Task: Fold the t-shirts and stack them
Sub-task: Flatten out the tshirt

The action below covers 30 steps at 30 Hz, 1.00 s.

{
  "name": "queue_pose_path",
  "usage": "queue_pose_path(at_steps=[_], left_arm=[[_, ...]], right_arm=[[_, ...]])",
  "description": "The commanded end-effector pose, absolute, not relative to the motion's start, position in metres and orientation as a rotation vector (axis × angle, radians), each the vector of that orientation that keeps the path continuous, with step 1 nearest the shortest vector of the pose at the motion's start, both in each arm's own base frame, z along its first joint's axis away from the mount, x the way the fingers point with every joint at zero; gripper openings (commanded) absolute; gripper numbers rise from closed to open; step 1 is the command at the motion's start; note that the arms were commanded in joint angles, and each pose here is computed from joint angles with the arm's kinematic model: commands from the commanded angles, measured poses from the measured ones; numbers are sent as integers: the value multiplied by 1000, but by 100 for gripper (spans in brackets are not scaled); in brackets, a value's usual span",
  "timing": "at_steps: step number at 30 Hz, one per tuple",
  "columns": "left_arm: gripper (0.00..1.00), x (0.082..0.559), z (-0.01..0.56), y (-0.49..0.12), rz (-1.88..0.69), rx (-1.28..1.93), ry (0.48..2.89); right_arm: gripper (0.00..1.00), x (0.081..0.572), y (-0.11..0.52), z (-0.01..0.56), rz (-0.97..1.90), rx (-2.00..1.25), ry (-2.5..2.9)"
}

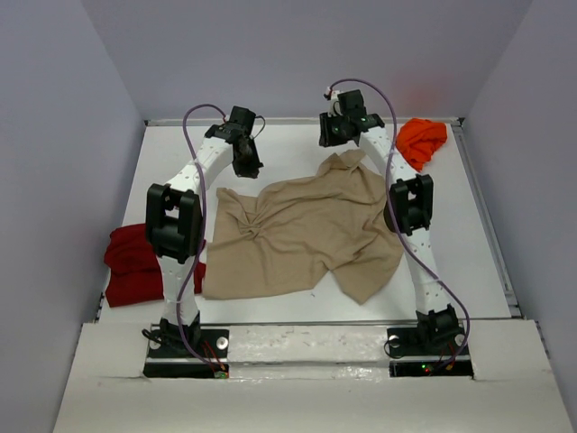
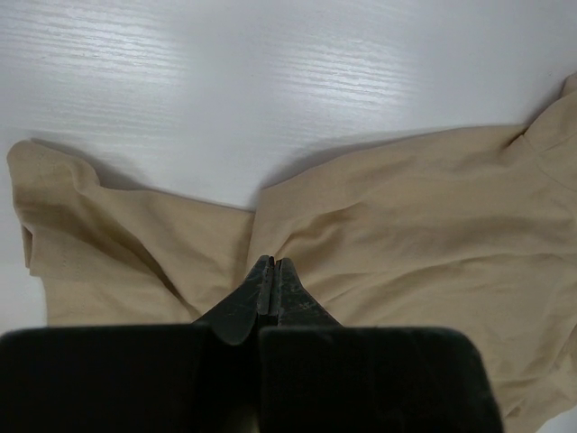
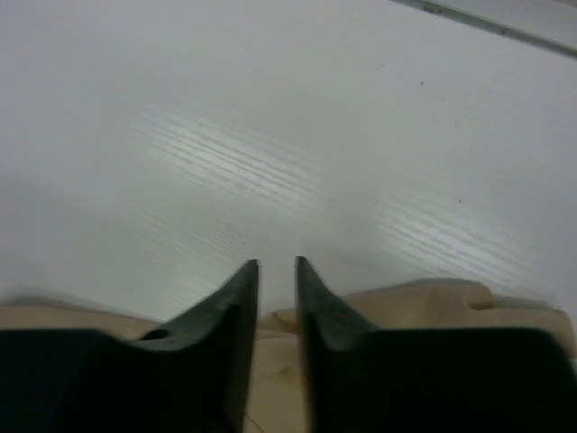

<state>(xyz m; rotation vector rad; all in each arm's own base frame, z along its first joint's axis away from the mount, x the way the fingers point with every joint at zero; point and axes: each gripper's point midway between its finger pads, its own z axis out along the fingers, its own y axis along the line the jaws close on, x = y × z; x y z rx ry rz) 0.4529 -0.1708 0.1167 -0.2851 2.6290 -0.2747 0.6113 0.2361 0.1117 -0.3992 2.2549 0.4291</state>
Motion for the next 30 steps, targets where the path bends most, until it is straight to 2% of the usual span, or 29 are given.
queue_pose_path(at_steps=[1, 8, 18, 22, 24, 28, 29, 30], left_arm=[[0, 452, 132, -164, -256, -249, 2599], [0, 452, 133, -168, -291, -239, 2598], [0, 447, 135, -170, -317, -232, 2588], [0, 447, 134, -168, -308, -237, 2589], [0, 447, 134, -168, -307, -237, 2587], [0, 452, 142, -165, -293, -250, 2555], [2, 453, 147, -168, -323, -248, 2542], [13, 455, 156, -171, -363, -234, 2512]], right_arm=[[84, 604, 217, 125, 260, -345, 2269], [87, 594, 187, 140, 76, -336, 2287], [85, 589, 179, 142, 74, -294, 2297], [81, 576, 205, 150, 282, -277, 2293], [75, 562, 221, 155, 427, -262, 2308], [57, 547, 221, 146, 472, -184, 2345], [56, 548, 219, 144, 460, -176, 2344], [56, 548, 213, 142, 452, -177, 2350]])
